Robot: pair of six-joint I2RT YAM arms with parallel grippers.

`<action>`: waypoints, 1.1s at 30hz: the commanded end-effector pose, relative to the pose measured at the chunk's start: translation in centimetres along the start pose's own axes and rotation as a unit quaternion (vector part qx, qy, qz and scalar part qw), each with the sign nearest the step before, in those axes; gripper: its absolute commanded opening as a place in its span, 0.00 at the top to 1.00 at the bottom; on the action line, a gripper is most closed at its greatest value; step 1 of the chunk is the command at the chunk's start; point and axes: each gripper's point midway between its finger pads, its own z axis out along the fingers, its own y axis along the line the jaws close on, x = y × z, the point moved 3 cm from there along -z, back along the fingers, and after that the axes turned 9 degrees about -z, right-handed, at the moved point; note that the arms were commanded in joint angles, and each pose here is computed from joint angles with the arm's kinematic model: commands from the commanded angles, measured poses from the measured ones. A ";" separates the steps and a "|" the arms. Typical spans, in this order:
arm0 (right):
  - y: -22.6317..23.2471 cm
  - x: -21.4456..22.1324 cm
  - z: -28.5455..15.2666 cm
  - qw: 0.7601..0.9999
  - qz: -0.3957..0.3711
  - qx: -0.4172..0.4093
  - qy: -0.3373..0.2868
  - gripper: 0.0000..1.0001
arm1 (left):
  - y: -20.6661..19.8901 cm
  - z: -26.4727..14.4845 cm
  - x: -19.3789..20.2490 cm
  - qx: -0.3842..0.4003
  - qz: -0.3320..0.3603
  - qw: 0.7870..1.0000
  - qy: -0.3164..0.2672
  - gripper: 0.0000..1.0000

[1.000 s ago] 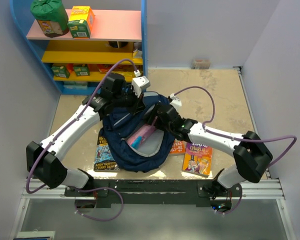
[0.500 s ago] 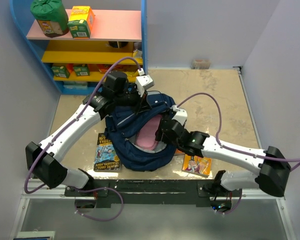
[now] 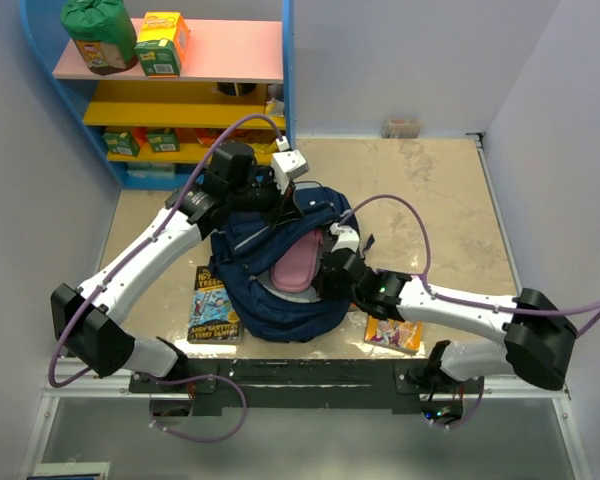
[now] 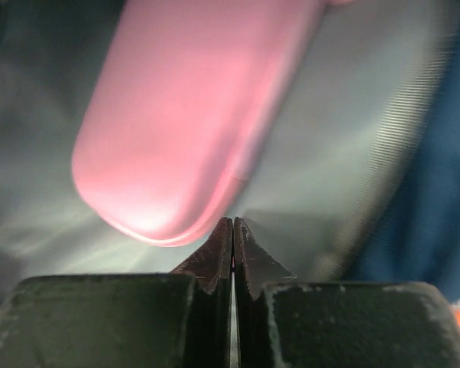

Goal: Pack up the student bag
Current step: Place the stationery in the student bag.

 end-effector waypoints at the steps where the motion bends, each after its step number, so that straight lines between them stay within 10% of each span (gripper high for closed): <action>1: 4.2 -0.7 1.3 0.995 -0.049 -0.090 -0.021 1.00 | -2.2 -2.4 -6.8 0.027 0.080 0.990 -0.116 1.00; 8: 3.9 -0.6 4.8 0.999 -0.027 -0.030 -0.031 1.00 | -1.4 -1.3 -4.1 0.000 0.073 0.994 -0.082 1.00; 15: 2.2 -6.9 -1.3 0.979 0.052 0.007 -0.196 1.00 | -1.3 0.7 -0.9 0.008 0.063 0.998 -0.029 1.00; 23: 3.3 -4.8 -6.3 0.987 0.005 -0.034 -0.157 0.51 | -0.8 3.7 1.6 -0.001 0.060 0.997 0.041 1.00; 26: 4.6 -3.4 -8.0 0.987 -0.039 -0.043 -0.147 0.51 | -0.7 4.5 2.4 0.013 0.064 0.996 0.067 0.83; 33: 9.7 -2.9 -12.0 0.976 -0.141 -0.091 -0.139 0.55 | 1.1 3.1 1.6 0.027 0.087 0.991 0.097 0.05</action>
